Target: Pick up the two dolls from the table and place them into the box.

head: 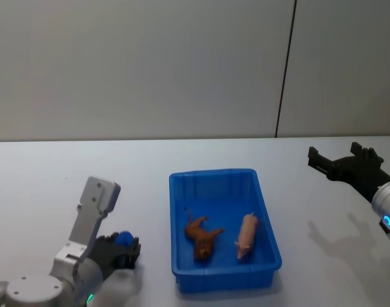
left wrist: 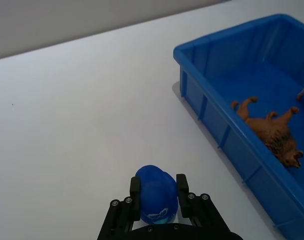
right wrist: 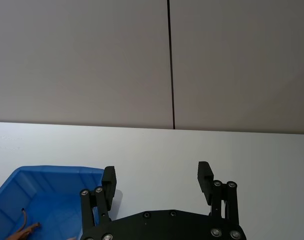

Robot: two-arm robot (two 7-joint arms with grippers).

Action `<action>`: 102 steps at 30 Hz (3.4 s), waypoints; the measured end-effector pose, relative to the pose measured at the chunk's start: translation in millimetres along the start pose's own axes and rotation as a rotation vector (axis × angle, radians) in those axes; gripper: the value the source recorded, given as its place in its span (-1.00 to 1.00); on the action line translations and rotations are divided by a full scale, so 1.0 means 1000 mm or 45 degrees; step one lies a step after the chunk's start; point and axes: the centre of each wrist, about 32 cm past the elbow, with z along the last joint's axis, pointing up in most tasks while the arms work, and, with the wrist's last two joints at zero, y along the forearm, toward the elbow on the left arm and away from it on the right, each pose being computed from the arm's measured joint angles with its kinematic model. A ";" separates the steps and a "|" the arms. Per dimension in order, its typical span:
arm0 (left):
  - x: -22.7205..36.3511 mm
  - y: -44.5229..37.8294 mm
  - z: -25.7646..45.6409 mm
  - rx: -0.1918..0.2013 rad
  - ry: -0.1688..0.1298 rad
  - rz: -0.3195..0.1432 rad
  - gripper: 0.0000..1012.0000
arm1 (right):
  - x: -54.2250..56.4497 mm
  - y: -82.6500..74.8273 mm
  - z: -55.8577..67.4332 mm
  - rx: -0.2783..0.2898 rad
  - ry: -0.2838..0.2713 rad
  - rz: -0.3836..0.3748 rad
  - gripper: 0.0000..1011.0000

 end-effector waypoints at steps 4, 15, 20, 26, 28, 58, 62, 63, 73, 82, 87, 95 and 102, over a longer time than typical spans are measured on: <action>0.0018 0.0036 0.0042 -0.054 -0.008 0.007 -0.19 | 0.000 0.000 0.000 0.000 0.000 0.000 0.98; 0.0074 0.0154 0.0234 -0.239 -0.040 -0.004 -0.32 | 0.000 0.000 0.000 0.000 0.000 0.000 0.98; 0.0096 0.0201 0.0397 -0.355 -0.060 -0.058 -0.40 | 0.000 0.000 0.000 0.000 0.000 0.000 0.98; 0.0101 0.0211 0.0527 -0.436 -0.072 -0.134 -0.47 | 0.000 0.000 0.000 0.000 0.000 0.000 0.98; 0.0100 0.0209 0.0558 -0.452 -0.074 -0.156 -0.49 | 0.000 0.000 0.000 0.000 0.000 0.000 0.98; 0.0005 -0.0206 0.0859 -0.384 -0.070 -0.764 -0.73 | 0.000 0.000 0.000 0.000 0.000 0.000 0.98; -0.0009 -0.0288 0.0863 -0.336 -0.077 -0.823 -0.73 | 0.000 0.000 0.000 0.000 0.000 0.000 0.98; -0.0021 -0.0338 0.0860 -0.307 -0.081 -0.851 -0.73 | 0.000 0.000 0.000 0.000 0.000 0.000 0.98; -0.0077 -0.0563 0.0863 -0.189 -0.095 -0.969 -0.35 | 0.000 0.000 0.000 0.000 0.000 0.000 0.98; -0.0100 -0.0639 0.0868 -0.146 -0.100 -1.012 0.20 | 0.000 0.000 0.000 0.000 0.000 0.000 0.98; -0.0110 -0.0666 0.0869 -0.131 -0.101 -1.027 0.47 | 0.000 0.000 0.000 0.000 0.000 0.000 0.98; -0.0112 -0.0660 0.0872 -0.148 -0.105 -1.015 0.91 | 0.000 0.000 0.000 0.000 0.000 0.000 0.98; -0.0107 -0.0588 0.0882 -0.224 -0.113 -0.940 0.98 | 0.000 0.000 0.000 0.000 0.000 0.000 0.98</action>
